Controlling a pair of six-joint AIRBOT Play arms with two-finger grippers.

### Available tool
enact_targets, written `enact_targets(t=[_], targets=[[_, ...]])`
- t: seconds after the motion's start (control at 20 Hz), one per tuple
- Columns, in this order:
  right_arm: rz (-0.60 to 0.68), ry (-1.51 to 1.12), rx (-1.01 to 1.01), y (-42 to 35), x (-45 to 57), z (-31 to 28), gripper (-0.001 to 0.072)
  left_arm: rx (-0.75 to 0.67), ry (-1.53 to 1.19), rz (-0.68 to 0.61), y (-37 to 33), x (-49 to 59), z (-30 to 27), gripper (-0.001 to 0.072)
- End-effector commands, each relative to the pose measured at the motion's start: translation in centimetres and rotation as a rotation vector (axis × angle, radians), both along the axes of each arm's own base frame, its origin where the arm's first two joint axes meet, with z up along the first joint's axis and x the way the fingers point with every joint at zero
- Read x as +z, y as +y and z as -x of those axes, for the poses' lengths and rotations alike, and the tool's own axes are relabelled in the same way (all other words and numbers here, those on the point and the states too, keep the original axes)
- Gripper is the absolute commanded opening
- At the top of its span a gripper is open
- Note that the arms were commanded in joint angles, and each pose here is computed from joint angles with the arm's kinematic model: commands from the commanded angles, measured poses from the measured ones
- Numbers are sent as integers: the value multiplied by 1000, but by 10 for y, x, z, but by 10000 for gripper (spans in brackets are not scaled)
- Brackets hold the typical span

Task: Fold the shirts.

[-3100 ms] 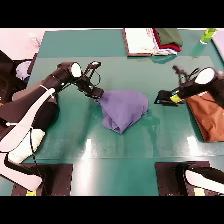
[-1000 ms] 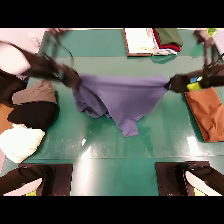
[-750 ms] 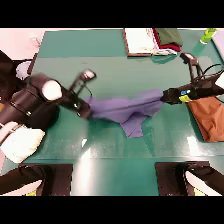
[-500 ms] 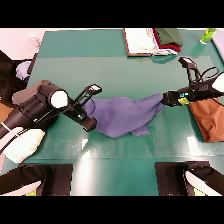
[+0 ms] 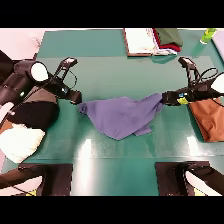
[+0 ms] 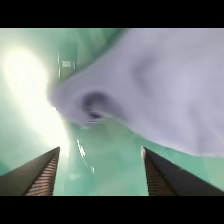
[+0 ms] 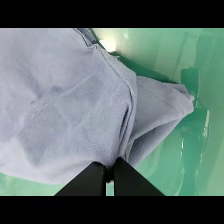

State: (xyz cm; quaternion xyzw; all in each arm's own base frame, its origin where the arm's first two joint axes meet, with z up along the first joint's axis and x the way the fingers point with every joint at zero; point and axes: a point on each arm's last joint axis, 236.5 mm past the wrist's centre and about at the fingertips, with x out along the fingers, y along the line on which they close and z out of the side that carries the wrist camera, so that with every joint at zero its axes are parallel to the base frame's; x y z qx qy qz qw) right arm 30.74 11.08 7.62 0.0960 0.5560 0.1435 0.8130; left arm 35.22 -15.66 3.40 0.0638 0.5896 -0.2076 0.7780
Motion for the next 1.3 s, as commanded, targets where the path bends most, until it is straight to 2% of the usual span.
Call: enact_targets(t=[0.0,0.15,0.55,0.6,0.75,0.95,1.1,1.25], targets=[[-2,-5,-1,1,0,-1,19,61,140,-26,16,-53,-11,609],[-2,-4,-2,1,0,-1,19,64,244,-50,16,-93,-6,609],[-4,-5,-4,1,1,-1,19,132,224,61,-8,-103,-22,606],[-4,-6,-5,1,1,-2,19,130,232,62,-9,-104,-19,526],[-5,-13,-6,1,2,-3,19,119,253,54,-7,-105,-13,43],[-15,-137,-8,0,51,-24,19,96,107,26,2,-56,-37,34],[-21,-337,13,0,146,-35,19,89,-278,43,15,92,-70,34],[2,-566,10,-11,252,-22,19,100,-681,145,28,271,-41,34]])
